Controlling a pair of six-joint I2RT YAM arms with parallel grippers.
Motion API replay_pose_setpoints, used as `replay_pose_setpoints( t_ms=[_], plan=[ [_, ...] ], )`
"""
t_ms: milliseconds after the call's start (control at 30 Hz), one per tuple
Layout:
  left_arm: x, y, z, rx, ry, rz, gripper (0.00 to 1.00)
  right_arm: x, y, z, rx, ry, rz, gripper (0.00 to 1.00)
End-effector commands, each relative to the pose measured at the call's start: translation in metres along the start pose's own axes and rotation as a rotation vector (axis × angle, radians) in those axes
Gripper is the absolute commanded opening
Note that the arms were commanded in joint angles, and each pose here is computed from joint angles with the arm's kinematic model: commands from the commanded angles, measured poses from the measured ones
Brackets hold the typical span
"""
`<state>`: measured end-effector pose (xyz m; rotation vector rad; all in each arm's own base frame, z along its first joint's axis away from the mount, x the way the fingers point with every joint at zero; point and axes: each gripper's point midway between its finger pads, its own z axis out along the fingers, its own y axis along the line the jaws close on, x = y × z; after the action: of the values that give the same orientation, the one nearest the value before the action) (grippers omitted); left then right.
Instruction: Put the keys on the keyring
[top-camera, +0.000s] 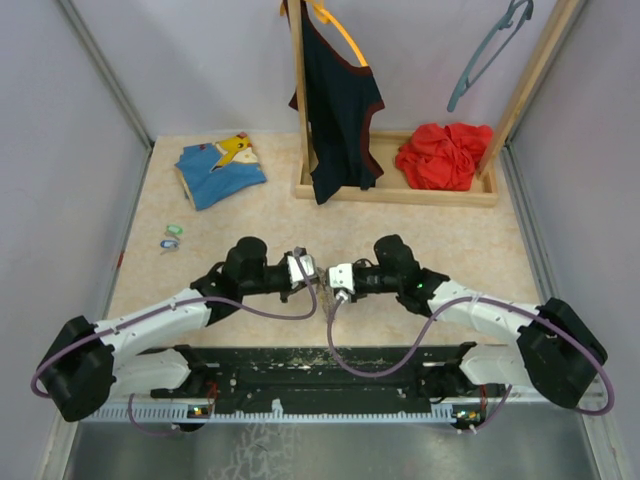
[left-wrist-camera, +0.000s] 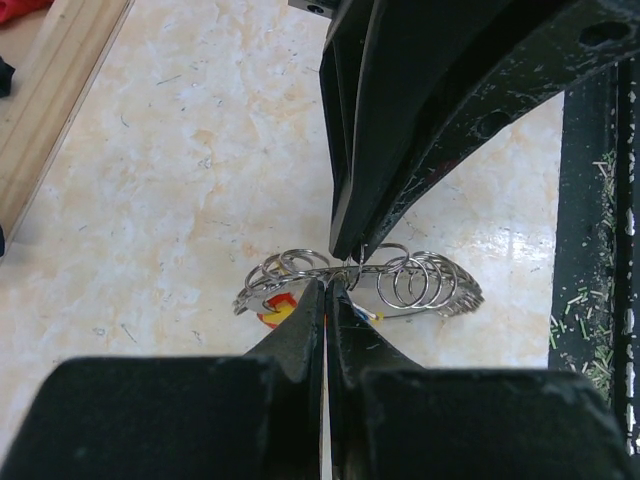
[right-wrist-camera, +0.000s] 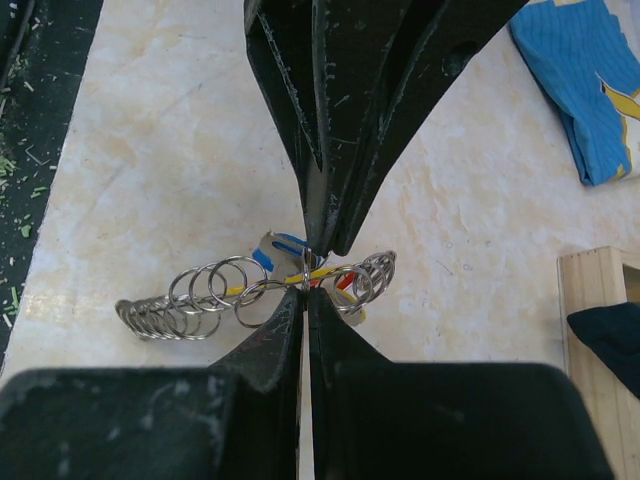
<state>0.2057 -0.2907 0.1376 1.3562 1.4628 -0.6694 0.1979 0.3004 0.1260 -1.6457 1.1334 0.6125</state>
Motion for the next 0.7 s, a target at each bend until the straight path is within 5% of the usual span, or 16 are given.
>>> replay_pose_setpoints(
  t_ms=[0, 267, 667],
  plan=[
    [-0.004, 0.005, 0.0, -0.009, -0.039, -0.037, 0.0, -0.035, -0.014, -0.005, 0.032, -0.129, -0.047, 0.0],
    [-0.002, 0.008, -0.004, -0.036, -0.093, -0.093, 0.02, -0.04, -0.021, -0.012, 0.07, -0.197, -0.011, 0.0],
    [0.006, 0.007, -0.01, -0.065, -0.171, -0.167, 0.26, -0.039, -0.027, -0.01, 0.099, -0.244, 0.039, 0.0]
  ],
)
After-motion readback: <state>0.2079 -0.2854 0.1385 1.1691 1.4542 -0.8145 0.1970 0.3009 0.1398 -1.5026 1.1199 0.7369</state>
